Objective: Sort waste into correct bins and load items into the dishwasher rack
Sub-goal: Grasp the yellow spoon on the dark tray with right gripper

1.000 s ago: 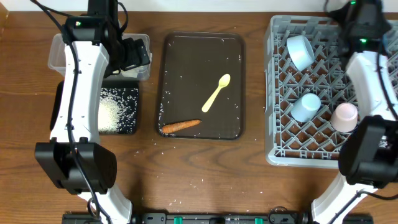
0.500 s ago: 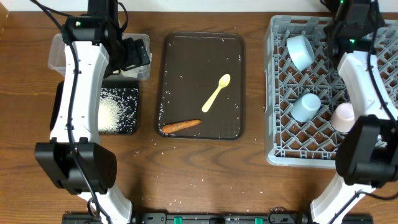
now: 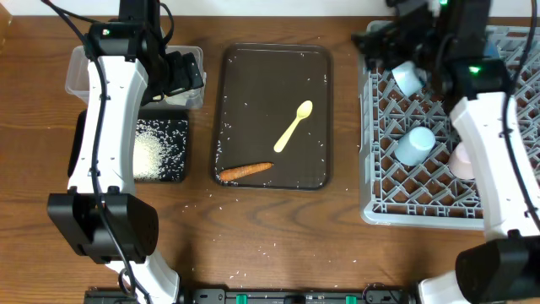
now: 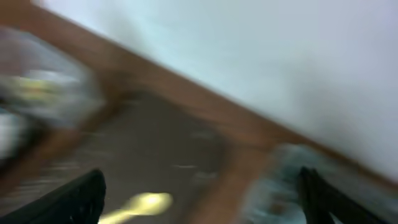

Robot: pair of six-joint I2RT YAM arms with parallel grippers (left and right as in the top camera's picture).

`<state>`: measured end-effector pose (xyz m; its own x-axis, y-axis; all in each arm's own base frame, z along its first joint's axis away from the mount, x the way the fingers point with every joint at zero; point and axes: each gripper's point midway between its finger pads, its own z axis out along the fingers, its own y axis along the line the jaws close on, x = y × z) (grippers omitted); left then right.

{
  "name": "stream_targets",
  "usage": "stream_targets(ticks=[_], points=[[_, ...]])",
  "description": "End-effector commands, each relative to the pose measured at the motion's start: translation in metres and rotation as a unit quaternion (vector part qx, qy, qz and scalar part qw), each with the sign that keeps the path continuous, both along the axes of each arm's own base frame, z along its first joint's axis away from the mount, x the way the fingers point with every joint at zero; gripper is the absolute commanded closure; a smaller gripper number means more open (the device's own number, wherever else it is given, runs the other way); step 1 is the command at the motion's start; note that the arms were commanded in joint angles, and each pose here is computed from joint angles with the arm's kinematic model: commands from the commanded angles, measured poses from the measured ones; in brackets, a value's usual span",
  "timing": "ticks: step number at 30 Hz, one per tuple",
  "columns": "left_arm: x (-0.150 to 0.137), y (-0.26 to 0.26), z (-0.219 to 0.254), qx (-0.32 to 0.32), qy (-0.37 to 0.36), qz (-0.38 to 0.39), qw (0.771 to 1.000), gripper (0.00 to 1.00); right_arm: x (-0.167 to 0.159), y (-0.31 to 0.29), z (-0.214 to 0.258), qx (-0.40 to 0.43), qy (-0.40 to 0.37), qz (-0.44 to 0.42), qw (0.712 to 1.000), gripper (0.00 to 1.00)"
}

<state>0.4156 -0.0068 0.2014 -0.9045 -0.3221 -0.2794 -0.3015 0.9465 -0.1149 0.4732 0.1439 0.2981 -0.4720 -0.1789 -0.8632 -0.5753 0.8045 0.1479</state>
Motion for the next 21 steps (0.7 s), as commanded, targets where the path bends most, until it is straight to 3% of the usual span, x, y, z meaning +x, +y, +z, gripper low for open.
stream_targets(ticks=[1,5,9,13,21], points=[[0.001,0.0,0.012,0.0,-0.017,0.003,1.0,0.02,-0.024,0.064,-0.035,0.111,0.149,0.041,0.982,0.15],[0.001,0.0,0.012,0.0,-0.017,0.003,1.0,0.02,-0.024,0.087,-0.12,0.035,0.249,-0.085,0.964,0.25],[0.001,0.0,0.012,0.0,-0.016,0.003,1.0,0.02,-0.033,0.087,-0.183,-0.03,0.301,-0.218,0.928,0.49],[0.001,0.0,0.012,0.0,-0.017,0.003,1.0,0.02,-0.043,0.1,-0.218,-0.065,0.322,-0.228,0.917,0.63],[0.001,0.0,0.012,0.0,-0.017,0.003,1.0,0.02,-0.05,0.097,-0.277,-0.106,0.355,-0.263,0.891,0.66]])
